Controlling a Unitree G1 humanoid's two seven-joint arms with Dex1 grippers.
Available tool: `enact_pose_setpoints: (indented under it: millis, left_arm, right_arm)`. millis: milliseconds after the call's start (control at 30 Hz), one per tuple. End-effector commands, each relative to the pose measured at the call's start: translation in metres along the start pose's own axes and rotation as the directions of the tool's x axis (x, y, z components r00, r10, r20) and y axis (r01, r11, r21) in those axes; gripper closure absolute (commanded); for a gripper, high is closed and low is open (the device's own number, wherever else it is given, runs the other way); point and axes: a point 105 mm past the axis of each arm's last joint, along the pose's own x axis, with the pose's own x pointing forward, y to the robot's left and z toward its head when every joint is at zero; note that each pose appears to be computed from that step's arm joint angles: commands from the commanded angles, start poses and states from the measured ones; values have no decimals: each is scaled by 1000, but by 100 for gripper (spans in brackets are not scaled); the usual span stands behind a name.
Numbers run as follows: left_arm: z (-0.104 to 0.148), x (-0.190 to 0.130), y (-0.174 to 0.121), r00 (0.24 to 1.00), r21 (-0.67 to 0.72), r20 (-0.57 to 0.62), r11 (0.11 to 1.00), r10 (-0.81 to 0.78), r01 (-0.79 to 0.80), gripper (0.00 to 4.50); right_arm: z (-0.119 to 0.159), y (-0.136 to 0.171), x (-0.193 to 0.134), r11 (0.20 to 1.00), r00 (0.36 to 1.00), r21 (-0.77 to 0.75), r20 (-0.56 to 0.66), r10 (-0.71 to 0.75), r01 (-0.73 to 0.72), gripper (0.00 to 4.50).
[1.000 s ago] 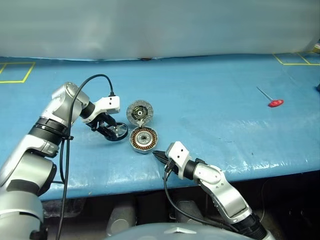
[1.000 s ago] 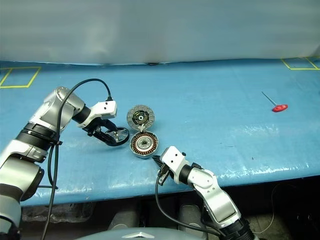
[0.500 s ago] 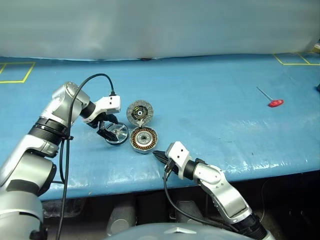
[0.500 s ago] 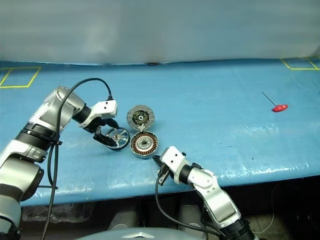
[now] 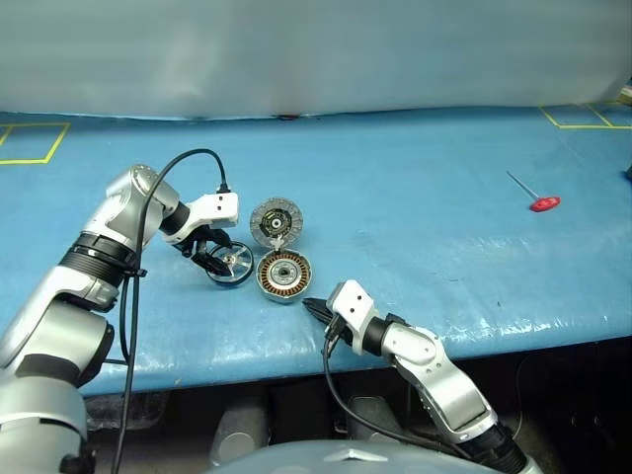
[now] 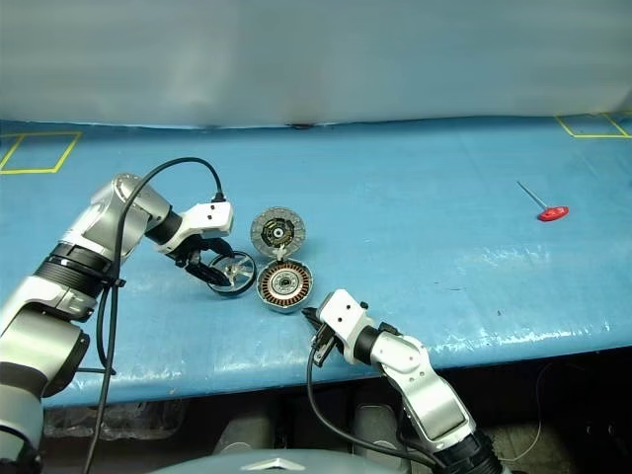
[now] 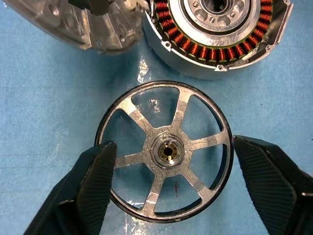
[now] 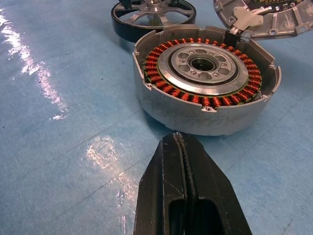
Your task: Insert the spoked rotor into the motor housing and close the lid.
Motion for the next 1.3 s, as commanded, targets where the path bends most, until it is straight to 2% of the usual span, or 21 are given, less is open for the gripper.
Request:
enact_pose_setpoints:
  millis: [33, 367, 500, 700, 1300]
  left_arm:
    - [10, -12, 5, 999, 43, 15, 999, 33, -34, 126]
    - [10, -8, 3, 1000, 104, 2, 994, 25, -25, 126]
    - [10, -8, 5, 999, 197, -33, 980, 33, -26, 126]
    - [7, -7, 9, 996, 261, -68, 965, 49, -29, 126]
    - [9, 7, 5, 996, 324, -90, 946, 2, 27, 126]
  right_arm:
    - [9, 1, 1, 1000, 1000, -17, 26, -1, 1, 450]
    - [8, 1, 2, 1000, 1000, -18, 23, 0, 1, 450]
    - [7, 2, 2, 1000, 1000, -10, 23, -7, 8, 450]
    - [8, 2, 2, 1000, 1000, -5, 24, -13, 13, 450]
    - [8, 0, 2, 1000, 999, 7, 29, -30, 29, 450]
